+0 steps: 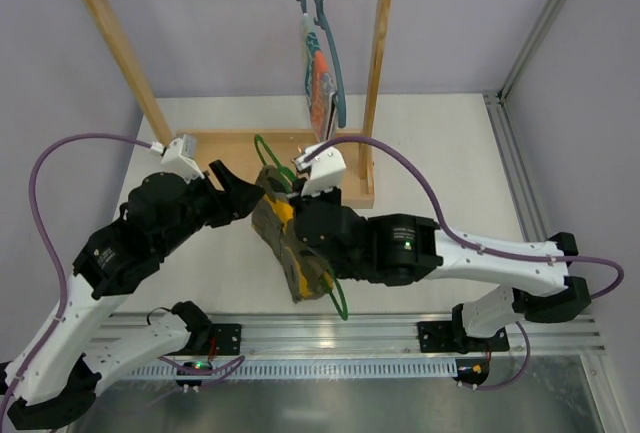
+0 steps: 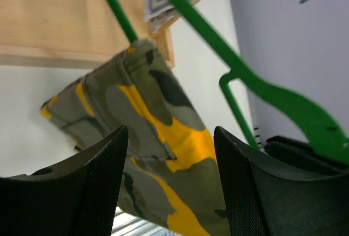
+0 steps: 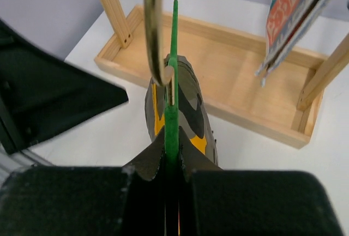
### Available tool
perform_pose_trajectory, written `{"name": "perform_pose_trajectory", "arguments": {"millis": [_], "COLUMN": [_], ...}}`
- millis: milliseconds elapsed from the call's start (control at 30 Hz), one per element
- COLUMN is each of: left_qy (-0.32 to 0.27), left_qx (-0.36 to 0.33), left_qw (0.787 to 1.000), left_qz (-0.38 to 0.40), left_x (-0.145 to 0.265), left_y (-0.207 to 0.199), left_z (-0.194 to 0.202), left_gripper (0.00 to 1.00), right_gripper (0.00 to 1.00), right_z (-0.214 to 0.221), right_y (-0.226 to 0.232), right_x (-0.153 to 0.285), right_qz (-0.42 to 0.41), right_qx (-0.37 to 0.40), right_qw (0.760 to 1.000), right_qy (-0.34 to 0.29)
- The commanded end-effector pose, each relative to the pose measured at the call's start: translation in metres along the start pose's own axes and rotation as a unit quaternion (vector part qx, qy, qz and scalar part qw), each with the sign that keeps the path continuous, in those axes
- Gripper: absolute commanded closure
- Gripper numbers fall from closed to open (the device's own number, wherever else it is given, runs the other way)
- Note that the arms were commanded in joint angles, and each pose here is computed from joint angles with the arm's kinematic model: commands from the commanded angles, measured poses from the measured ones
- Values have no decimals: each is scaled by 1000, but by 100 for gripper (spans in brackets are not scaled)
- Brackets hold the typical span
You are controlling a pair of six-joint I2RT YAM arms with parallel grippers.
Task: Place the trousers on the hanger
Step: Hang the hanger with trousers onto the clothesline
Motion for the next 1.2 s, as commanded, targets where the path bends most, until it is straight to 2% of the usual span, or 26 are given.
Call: {"name": "perform_pose_trajectory", "arguments": {"millis": [0,67,167,233,367,400,433,600,700,767,867,1000,1167], "left_qy": [7,8,-9,-26,-23,-25,-39,-96,-83,-47,-28,-39,-16], "left_qx": [-44,-46,-32,-20,-25,-50,-55,-94,-109,-108,-92,-60,-28], "left_qw": [994,993,995,997,999,998,998,987,977,971,967,958,959], "left_qz": [-100,-105,-91,-69,-41,-24,10,89,160,206,237,278,281], "left_x": [19,24,34,43,42,42,43,54,48,35,19,11,-6], "left_y": [36,41,47,46,47,44,34,-1,-36,-57,-73,-90,-93], "left_z": [2,5,9,9,19,18,14,-20,-30,-24,-23,-28,-20], "left_gripper": [35,34,34,34,32,32,31,26,25,25,25,25,29], "right_gripper": [96,96,96,96,96,96,96,96,96,96,96,96,96], "right_z": [-79,-82,-111,-126,-153,-172,-168,-180,-180,-179,-178,-176,-171], "right_y": [13,24,23,28,31,30,33,28,23,21,18,12,5], "right_x": [-6,-21,-36,-50,-79,-76,-89,-87,-86,-85,-83,-78,-74], "right_qz": [-3,-6,1,4,12,11,17,41,54,59,63,66,70], "right_qx": [-52,-43,-50,-49,-41,-60,-54,-82,-97,-100,-109,-122,-134], "right_qw": [995,996,994,991,986,982,982,973,970,970,970,968,966], "right_qy": [-81,-80,-97,-121,-162,-181,-180,-211,-215,-212,-210,-211,-210]}}
Point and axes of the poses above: each gripper's point midway between its finger pads, its own x axis back along the fingers, its own y axis along the line the jaws close on, z = x × y, the point moved 4 cm from there along x, back along the fingers, and after that the axes turned 4 degrees about -x, right-handed, at the moved point
